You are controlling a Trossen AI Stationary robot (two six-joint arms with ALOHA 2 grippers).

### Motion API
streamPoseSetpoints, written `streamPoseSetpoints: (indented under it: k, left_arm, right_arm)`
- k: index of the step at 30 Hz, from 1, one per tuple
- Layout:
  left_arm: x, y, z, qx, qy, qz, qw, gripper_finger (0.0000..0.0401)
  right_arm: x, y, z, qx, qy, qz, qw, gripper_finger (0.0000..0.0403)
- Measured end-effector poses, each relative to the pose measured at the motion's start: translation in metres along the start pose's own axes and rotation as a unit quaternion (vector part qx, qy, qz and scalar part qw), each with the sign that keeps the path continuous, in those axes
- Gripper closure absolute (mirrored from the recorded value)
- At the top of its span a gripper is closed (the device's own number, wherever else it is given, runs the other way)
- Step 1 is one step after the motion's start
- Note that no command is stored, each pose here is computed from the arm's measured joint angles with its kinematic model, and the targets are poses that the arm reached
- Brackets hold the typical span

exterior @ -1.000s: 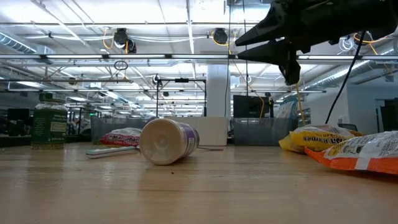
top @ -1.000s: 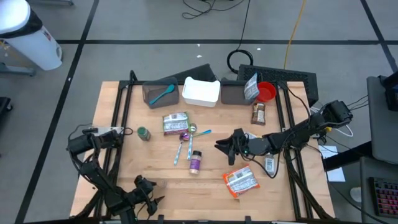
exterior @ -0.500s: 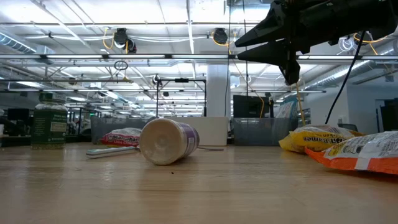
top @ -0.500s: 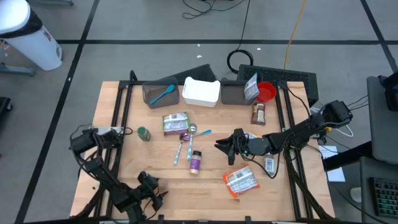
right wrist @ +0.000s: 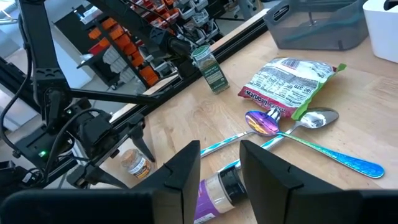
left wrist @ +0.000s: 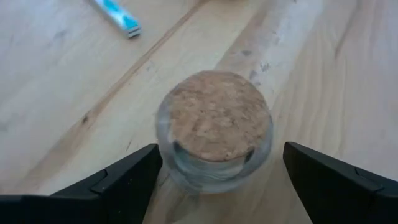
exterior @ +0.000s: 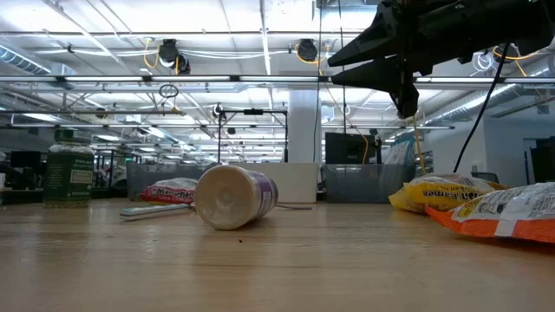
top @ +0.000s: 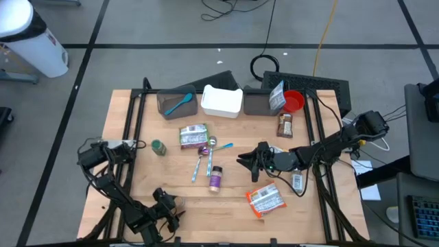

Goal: Pick & Place Food Item
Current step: Put the brown seasoning bottle into the white bin

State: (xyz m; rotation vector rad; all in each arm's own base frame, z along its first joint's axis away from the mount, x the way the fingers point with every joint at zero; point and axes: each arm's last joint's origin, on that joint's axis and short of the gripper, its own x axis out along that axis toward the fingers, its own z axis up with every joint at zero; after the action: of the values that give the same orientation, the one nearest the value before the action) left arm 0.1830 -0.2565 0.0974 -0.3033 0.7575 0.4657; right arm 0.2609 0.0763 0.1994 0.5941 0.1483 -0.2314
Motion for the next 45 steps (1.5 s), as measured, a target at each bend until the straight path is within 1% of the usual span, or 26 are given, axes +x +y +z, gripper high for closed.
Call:
streamPoseSetpoints:
  k: [3,6,8,12,18,20,23,31,38,45]
  left_arm:
    - [0.003,-0.002,0.003,0.056,0.000,-0.007,0.998,0.0050]
    - [0.007,-0.005,0.008,0.090,-0.001,-0.012,0.996,0.0050]
    - [0.010,-0.005,0.011,0.094,-0.001,-0.012,0.995,0.0050]
    - [0.014,-0.006,0.016,0.082,0.002,-0.013,0.997,0.0050]
    - [0.017,-0.005,0.019,0.114,0.027,-0.013,0.993,0.0050]
    - [0.016,-0.005,0.019,0.109,0.035,-0.014,0.993,0.0050]
    - [0.016,-0.005,0.018,0.085,0.048,-0.015,0.995,0.0050]
    - [0.009,-0.001,0.010,0.042,0.055,0.001,0.998,0.0050]
    - [0.002,0.002,0.002,0.052,0.070,0.011,0.996,0.0050]
    - [-0.001,0.005,-0.002,0.049,0.074,0.021,0.996,0.0050]
  right_arm:
    - [0.000,0.000,0.000,-0.001,0.000,0.000,1.000,0.0298]
    - [0.000,0.000,0.000,-0.001,-0.001,-0.001,1.000,0.0298]
    - [0.000,0.000,0.000,-0.002,-0.001,-0.002,1.000,0.0298]
    - [0.000,0.000,0.000,-0.003,-0.002,-0.002,1.000,0.0298]
    - [0.000,-0.002,0.001,-0.006,-0.009,-0.014,1.000,0.0298]
    - [0.001,-0.002,0.001,-0.006,-0.009,-0.015,1.000,0.0298]
    - [0.001,-0.002,0.001,-0.006,-0.009,-0.016,1.000,0.0298]
    - [0.001,-0.002,0.001,-0.005,-0.008,-0.015,1.000,0.0298]
    - [0.001,-0.002,0.001,-0.004,-0.008,-0.015,1.000,0.0298]
    - [0.001,-0.002,0.001,-0.004,-0.008,-0.015,1.000,0.0298]
